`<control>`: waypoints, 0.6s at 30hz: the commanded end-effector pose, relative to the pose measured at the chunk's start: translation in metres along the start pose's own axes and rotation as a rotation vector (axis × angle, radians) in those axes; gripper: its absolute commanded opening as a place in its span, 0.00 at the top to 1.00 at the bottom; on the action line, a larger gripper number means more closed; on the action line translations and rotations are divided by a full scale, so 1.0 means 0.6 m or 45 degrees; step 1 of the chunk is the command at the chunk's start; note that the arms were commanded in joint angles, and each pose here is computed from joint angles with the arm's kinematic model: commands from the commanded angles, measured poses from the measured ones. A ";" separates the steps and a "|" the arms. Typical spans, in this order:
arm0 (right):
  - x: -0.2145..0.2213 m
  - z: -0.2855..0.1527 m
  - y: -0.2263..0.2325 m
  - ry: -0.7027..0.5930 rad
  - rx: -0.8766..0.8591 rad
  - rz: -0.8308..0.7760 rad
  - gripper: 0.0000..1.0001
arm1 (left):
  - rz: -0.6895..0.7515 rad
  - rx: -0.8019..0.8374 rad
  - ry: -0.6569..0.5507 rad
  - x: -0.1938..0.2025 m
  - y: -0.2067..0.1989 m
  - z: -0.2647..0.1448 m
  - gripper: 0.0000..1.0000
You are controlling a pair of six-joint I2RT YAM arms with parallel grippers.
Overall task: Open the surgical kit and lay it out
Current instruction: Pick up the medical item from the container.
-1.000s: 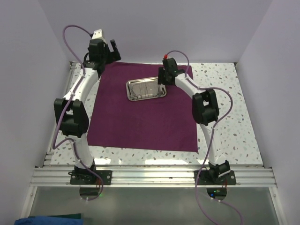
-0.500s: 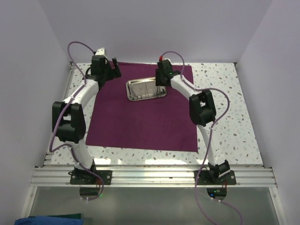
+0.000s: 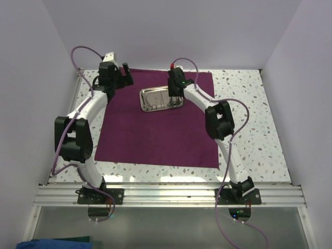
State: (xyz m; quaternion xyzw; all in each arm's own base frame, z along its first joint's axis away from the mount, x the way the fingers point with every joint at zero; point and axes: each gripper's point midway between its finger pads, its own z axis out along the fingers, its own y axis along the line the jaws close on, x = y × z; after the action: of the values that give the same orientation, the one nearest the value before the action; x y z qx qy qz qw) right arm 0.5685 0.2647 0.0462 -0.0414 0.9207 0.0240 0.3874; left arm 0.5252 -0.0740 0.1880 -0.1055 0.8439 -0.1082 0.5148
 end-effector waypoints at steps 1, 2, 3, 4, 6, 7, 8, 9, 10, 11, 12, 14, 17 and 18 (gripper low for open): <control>0.011 0.015 -0.012 0.017 0.059 -0.039 0.54 | 0.028 0.039 -0.086 -0.033 -0.009 -0.011 0.00; 0.015 0.018 -0.013 0.026 0.064 -0.042 0.54 | 0.026 0.038 -0.082 -0.031 -0.008 -0.010 0.00; 0.014 0.020 -0.013 0.023 0.065 -0.042 0.55 | 0.026 0.038 -0.082 -0.032 -0.009 -0.009 0.00; 0.026 0.030 -0.013 0.042 0.069 -0.047 0.57 | 0.026 0.036 -0.078 -0.029 -0.008 -0.007 0.00; 0.032 0.034 -0.010 0.058 0.066 -0.051 0.60 | 0.026 0.036 -0.078 -0.029 -0.008 -0.007 0.00; 0.035 0.038 -0.011 0.066 0.066 -0.050 0.61 | 0.026 0.035 -0.079 -0.029 -0.007 -0.007 0.00; 0.048 0.046 -0.011 0.090 0.069 -0.057 0.62 | 0.026 0.031 -0.074 -0.027 -0.006 -0.005 0.00; 0.046 0.046 -0.008 0.089 0.061 -0.057 0.67 | 0.025 0.027 -0.075 -0.027 -0.004 -0.005 0.00; 0.050 0.047 -0.008 0.100 0.062 -0.056 0.69 | 0.025 0.025 -0.076 -0.028 -0.004 -0.005 0.00; 0.062 0.053 -0.008 0.121 0.064 -0.062 0.71 | 0.025 0.024 -0.076 -0.028 -0.003 -0.005 0.00; 0.060 0.053 -0.007 0.120 0.060 -0.061 0.76 | 0.025 0.024 -0.078 -0.028 -0.004 -0.005 0.00; 0.069 0.057 -0.007 0.143 0.065 -0.070 0.82 | 0.023 0.022 -0.077 -0.028 -0.003 -0.004 0.00; 0.079 0.060 -0.013 0.166 0.081 -0.081 0.91 | 0.022 0.022 -0.077 -0.028 -0.002 -0.003 0.00; 0.086 0.063 -0.014 0.177 0.084 -0.088 0.94 | 0.022 0.020 -0.078 -0.028 -0.001 -0.002 0.00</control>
State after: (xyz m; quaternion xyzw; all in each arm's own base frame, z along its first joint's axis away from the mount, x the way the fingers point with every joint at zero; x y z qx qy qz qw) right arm 0.5868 0.2693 0.0325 -0.0389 0.9177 0.0135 0.3953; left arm 0.5264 -0.0737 0.1896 -0.1055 0.8419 -0.1092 0.5179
